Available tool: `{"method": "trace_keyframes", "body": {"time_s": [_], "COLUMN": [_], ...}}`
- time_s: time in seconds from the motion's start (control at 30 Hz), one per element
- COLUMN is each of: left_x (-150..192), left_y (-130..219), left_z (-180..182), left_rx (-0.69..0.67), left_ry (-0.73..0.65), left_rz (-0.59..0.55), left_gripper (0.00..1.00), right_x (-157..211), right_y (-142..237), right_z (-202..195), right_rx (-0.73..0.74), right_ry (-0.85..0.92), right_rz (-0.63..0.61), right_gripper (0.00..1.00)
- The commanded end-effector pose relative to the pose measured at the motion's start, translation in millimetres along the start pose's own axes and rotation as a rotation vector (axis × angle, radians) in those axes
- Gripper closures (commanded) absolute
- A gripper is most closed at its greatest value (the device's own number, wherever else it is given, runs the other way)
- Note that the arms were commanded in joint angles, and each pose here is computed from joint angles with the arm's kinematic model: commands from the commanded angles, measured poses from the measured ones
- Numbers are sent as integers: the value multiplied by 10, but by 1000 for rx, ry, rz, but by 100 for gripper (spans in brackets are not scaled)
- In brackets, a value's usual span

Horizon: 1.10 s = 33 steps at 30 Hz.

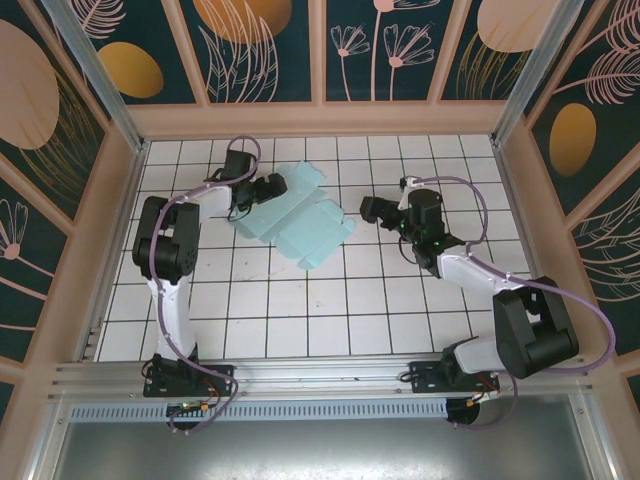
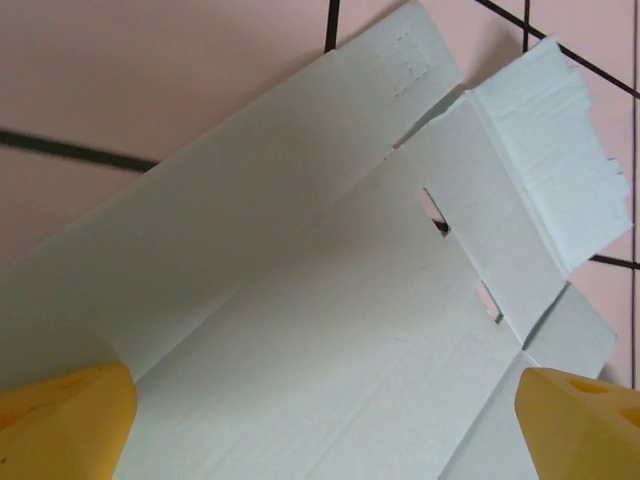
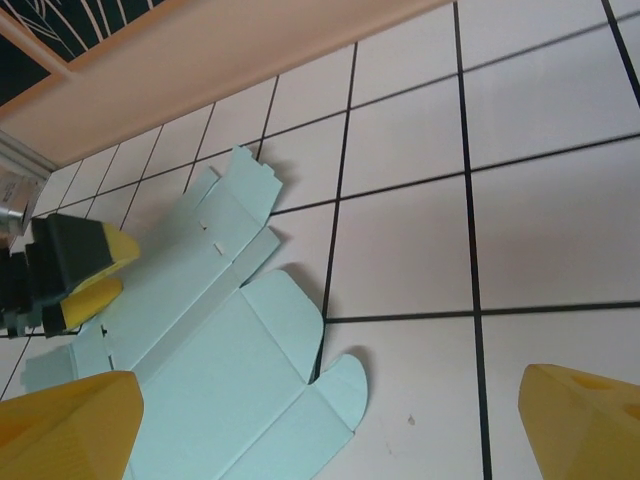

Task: Fold the paper box

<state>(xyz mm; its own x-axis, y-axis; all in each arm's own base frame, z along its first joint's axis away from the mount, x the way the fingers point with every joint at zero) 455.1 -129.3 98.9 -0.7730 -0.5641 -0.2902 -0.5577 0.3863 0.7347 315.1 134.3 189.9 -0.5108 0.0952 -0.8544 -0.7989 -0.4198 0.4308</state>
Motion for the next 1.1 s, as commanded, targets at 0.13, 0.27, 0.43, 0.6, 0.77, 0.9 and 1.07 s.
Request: {"method": "trace_keyframes", "body": {"time_s": [0.13,0.27,0.43,0.6,0.77,0.9,1.07], "left_x": [414,367,106,117,504,445,246], "left_y": [22,-41,-405,-717,-875,-573,196], "left_z": [262,261,71,-252,-728,-996,-1298], "left_rx": [32,-13,-54,-14,77,192,296], "left_ry": [114,34,-77,-159,-259,-244,-284], "left_rz": [102,109,167,268,363,245,-2], "left_gripper": [2,1,3,6,6,1,1], "right_x": [292,354,301,198,141,161,168], "right_y": [-174,-375,-475,-467,-403,-420,-560], "right_z": [352,383,354,139,-104,-346,-507], "right_rx": [-96,-86,-69,-43,-4,6,8], "right_ry": [-43,-68,-44,-57,-79,-115,-100], "right_rz": [78,149,174,160,133,145,203], "right_gripper": [4,4,4,4,4,8,19]}}
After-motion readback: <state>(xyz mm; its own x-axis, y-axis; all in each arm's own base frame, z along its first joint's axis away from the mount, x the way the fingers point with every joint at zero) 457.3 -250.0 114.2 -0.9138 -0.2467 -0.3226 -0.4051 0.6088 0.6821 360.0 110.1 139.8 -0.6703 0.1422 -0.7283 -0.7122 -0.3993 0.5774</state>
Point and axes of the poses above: each hand's point on the last joint's axis, 136 mm out from that joint toward the fingers, its own y axis back along the fingers, its own z axis along the line the jaws close on, x = y × z, the point moved 8 cm from there along y, back along the fingers, and after that the axes turned 14 degrees about y, right-handed, at the moved point
